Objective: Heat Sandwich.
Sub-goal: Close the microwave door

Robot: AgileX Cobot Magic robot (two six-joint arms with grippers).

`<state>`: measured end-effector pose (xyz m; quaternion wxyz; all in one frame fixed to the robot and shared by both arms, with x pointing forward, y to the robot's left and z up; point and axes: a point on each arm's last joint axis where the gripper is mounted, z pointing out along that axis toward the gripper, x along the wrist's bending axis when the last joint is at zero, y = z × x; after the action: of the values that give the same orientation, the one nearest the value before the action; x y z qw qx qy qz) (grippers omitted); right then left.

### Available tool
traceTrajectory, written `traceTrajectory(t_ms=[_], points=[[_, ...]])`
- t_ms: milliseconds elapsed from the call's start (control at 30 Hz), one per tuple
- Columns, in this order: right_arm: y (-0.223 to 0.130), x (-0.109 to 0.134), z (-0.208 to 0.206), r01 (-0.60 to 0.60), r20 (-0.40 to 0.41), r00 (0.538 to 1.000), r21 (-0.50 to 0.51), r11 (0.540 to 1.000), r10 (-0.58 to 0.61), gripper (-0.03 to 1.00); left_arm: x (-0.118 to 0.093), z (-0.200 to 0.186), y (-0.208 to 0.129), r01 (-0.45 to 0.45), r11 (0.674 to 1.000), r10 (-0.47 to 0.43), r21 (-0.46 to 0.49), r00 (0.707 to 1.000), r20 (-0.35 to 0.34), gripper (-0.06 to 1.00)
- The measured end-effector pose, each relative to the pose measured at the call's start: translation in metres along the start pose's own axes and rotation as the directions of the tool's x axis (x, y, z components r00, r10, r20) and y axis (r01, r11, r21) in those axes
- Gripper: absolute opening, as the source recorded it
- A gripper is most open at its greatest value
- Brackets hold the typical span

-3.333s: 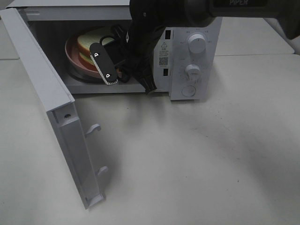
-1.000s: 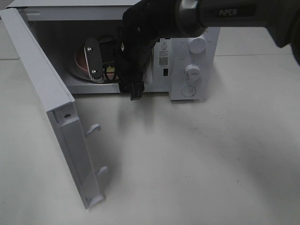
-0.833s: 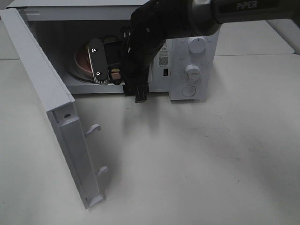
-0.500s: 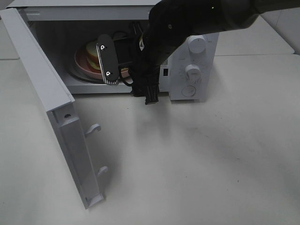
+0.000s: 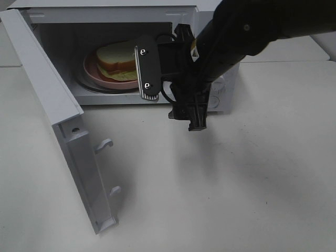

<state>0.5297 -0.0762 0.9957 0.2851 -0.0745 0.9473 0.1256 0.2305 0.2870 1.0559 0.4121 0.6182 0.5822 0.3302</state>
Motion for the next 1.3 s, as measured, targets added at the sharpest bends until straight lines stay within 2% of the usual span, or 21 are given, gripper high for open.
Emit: traceTrajectory(t_ms=[267, 367, 433, 533, 567, 600, 700, 733, 800, 833, 867, 900, 1000, 1167, 1300], points=[[-0.014, 0.02, -0.025, -0.154, -0.005, 0.988, 0.004, 0.988, 0.154, 0.76, 0.0, 0.0, 0.0, 0.0, 1.0, 0.0, 0.0, 1.0, 0.0, 0.88], [-0.022, 0.032, -0.04, -0.289, -0.008, 0.957, 0.011, 0.957, 0.289, 0.76, 0.0, 0.0, 0.0, 0.0, 1.0, 0.0, 0.0, 1.0, 0.0, 0.88], [-0.024, 0.035, -0.043, -0.316, -0.012, 0.948, 0.018, 0.948, 0.317, 0.76, 0.0, 0.0, 0.0, 0.0, 1.0, 0.0, 0.0, 1.0, 0.0, 0.88], [-0.032, 0.045, -0.059, -0.485, -0.009, 0.874, 0.037, 0.874, 0.486, 0.76, 0.0, 0.0, 0.0, 0.0, 1.0, 0.0, 0.0, 1.0, 0.0, 0.88], [-0.036, 0.049, -0.067, -0.578, -0.005, 0.815, 0.056, 0.814, 0.579, 0.76, 0.0, 0.0, 0.0, 0.0, 1.0, 0.0, 0.0, 1.0, 0.0, 0.88], [-0.036, 0.049, -0.067, -0.578, -0.005, 0.815, 0.056, 0.814, 0.579, 0.76, 0.0, 0.0, 0.0, 0.0, 1.0, 0.0, 0.0, 1.0, 0.0, 0.88], [-0.044, 0.058, -0.077, -0.663, 0.0, 0.745, 0.105, 0.741, 0.667, 0.76, 0.0, 0.0, 0.0, 0.0, 1.0, 0.0, 0.0, 1.0, 0.0, 0.88], [-0.049, 0.065, -0.083, -0.706, 0.006, 0.701, 0.147, 0.692, 0.714, 0.76, 0.0, 0.0, 0.0, 0.0, 1.0, 0.0, 0.0, 1.0, 0.0, 0.88], [-0.051, 0.067, -0.086, -0.719, 0.009, 0.686, 0.165, 0.675, 0.728, 0.76, 0.0, 0.0, 0.0, 0.0, 1.0, 0.0, 0.0, 1.0, 0.0, 0.88], [-0.053, 0.07, -0.089, -0.732, 0.013, 0.669, 0.187, 0.656, 0.743, 0.76, 0.0, 0.0, 0.0, 0.0, 1.0, 0.0, 0.0, 1.0, 0.0, 0.88], [-0.057, 0.074, -0.095, -0.754, 0.023, 0.637, 0.224, 0.617, 0.77, 0.76, 0.0, 0.0, 0.0, 0.0, 1.0, 0.0, 0.0, 1.0, 0.0, 0.88], [-0.057, 0.074, -0.095, -0.754, 0.023, 0.637, 0.224, 0.617, 0.77, 0.76, 0.0, 0.0, 0.0, 0.0, 1.0, 0.0, 0.0, 1.0, 0.0, 0.88], [-0.062, 0.079, -0.111, -0.788, 0.036, 0.585, 0.261, 0.558, 0.81, 0.76, 0.0, 0.0, 0.0, 0.0, 1.0, 0.0, 0.0, 1.0, 0.0, 0.88], [-0.069, 0.085, -0.13, -0.801, 0.056, 0.557, 0.301, 0.518, 0.829, 0.76, 0.0, 0.0, 0.0, 0.0, 1.0, 0.0, 0.0, 1.0, 0.0, 0.88], [-0.073, 0.088, -0.144, -0.806, 0.065, 0.55, 0.301, 0.509, 0.833, 0.76, 0.0, 0.0, 0.0, 0.0, 1.0, 0.0, 0.0, 1.0, 0.0, 0.88]])
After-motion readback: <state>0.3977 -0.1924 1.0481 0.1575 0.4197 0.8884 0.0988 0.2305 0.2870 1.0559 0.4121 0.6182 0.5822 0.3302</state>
